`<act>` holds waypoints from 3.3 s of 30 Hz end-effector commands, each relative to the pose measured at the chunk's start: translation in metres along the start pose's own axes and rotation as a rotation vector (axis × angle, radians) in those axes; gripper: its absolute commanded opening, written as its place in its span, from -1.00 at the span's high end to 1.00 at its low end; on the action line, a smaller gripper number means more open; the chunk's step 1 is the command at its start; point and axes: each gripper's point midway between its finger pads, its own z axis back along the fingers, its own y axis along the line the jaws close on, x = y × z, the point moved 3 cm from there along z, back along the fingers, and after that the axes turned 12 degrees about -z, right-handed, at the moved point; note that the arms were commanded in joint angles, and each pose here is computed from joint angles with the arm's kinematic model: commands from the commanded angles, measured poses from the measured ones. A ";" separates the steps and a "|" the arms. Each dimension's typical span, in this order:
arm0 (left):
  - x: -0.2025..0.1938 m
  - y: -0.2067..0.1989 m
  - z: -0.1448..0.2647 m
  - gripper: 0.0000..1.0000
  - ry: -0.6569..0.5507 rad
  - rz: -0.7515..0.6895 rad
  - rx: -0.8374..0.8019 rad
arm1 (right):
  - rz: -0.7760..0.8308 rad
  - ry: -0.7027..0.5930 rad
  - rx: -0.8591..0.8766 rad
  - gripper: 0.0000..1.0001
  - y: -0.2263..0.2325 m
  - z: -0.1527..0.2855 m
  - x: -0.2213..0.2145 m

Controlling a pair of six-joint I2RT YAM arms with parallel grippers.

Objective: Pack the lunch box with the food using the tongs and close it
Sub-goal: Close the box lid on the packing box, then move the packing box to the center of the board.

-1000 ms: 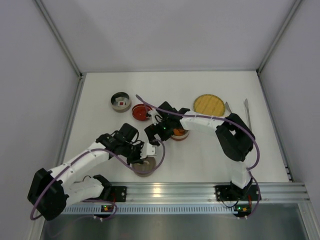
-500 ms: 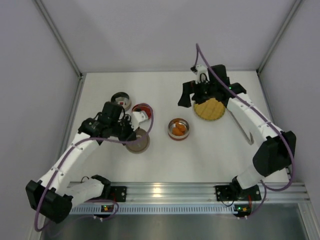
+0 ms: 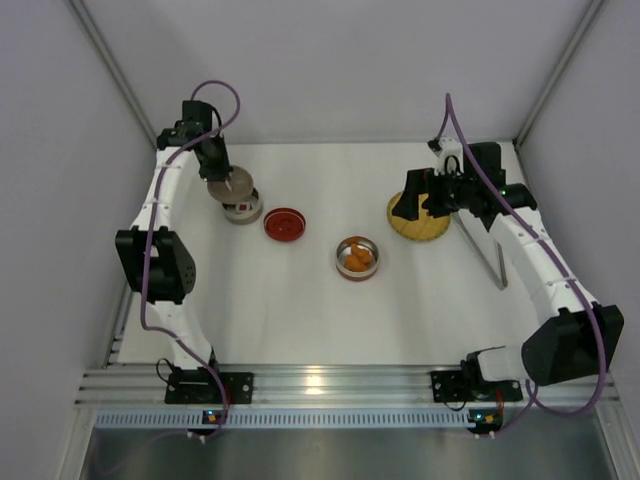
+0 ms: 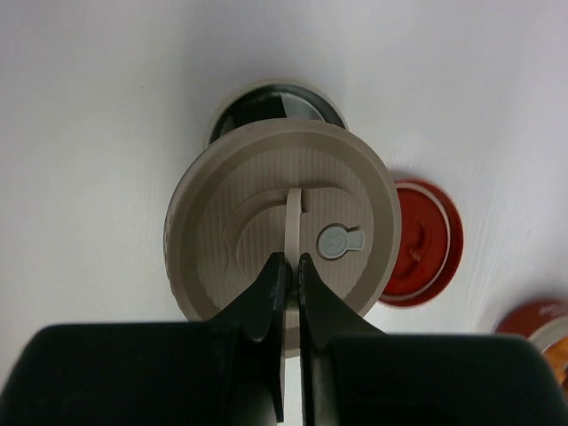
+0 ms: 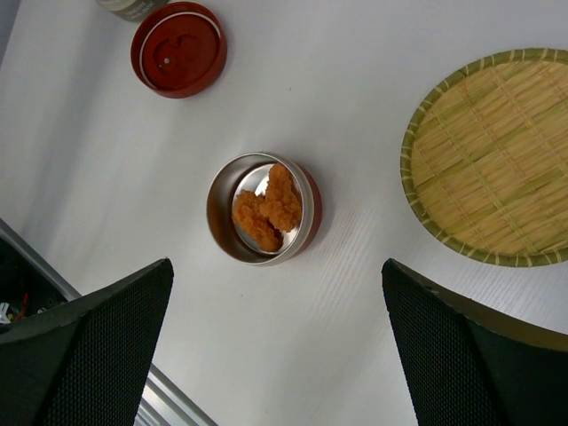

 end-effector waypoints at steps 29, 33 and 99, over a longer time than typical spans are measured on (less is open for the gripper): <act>-0.005 0.008 -0.081 1.00 -0.092 0.544 0.121 | -0.022 -0.027 0.023 -0.99 -0.004 0.010 -0.008; -0.008 0.009 -0.083 1.00 -0.075 0.534 0.131 | -0.028 -0.023 0.024 -0.99 -0.005 0.008 -0.008; -0.305 -0.063 0.042 1.00 0.240 -1.513 -0.741 | 0.012 0.019 0.069 -0.99 0.002 0.012 -0.013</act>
